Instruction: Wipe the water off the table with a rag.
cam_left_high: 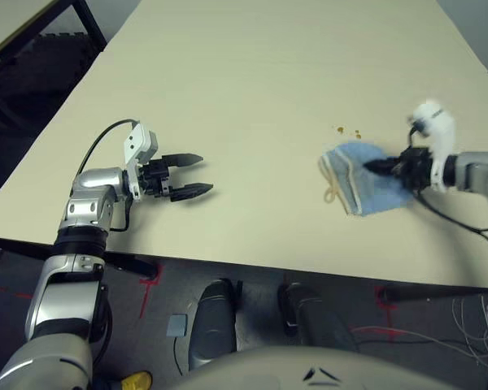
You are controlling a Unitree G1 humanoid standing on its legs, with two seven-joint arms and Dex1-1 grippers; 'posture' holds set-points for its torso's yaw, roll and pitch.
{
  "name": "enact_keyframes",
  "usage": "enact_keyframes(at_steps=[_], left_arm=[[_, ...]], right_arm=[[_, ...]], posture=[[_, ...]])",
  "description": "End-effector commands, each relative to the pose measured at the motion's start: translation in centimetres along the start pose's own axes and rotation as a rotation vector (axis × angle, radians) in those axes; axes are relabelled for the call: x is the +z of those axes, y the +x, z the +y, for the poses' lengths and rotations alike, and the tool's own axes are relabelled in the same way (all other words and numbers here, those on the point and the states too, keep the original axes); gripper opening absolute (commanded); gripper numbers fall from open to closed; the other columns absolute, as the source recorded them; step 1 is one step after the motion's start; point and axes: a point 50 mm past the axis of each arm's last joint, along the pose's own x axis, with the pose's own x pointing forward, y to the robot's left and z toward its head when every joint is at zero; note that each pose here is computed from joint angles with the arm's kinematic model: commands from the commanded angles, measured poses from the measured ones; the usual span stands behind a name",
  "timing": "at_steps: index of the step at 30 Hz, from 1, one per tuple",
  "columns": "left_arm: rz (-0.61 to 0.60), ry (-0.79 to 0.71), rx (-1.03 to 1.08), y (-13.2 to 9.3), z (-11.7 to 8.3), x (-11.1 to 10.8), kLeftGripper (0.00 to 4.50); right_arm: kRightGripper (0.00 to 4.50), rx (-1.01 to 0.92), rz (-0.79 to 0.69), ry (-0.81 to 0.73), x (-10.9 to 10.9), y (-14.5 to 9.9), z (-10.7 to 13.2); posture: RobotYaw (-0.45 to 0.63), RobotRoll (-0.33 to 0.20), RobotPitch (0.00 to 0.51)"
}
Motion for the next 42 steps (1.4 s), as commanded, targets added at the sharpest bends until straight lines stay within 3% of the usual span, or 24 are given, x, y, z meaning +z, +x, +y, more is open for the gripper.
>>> enact_keyframes(at_steps=[1, 6, 20, 29, 42], left_arm=[[0.016, -0.012, -0.021, 0.4, -0.2, -0.6, 4.5], [0.012, -0.012, -0.023, 0.6, -0.2, -0.6, 4.5], [-0.002, -0.011, -0.005, 0.3, -0.5, -0.7, 4.5], [-0.005, -0.011, 0.007, 0.2, -0.7, -0.7, 4.5], [-0.005, -0.011, 0.012, 0.2, -0.7, -0.8, 4.5]], right_arm=[[0.01, -0.056, -0.091, 0.041, 1.2, -0.9, -1.2], [0.01, -0.147, -0.139, 0.038, 1.4, 0.2, -2.5], [0.01, -0.277, -0.052, -0.044, -2.5, 6.9, -3.5], [0.01, -0.102, 0.037, -0.05, -4.5, 10.7, -0.6], [0.01, 0.152, 0.059, -0.059, -5.2, 16.4, 6.4]], posture=[[-0.23, 0.0, 0.148], [-0.23, 0.0, 0.144], [-0.18, 0.0, 0.143], [-0.17, 0.0, 0.139], [-0.16, 0.0, 0.14]])
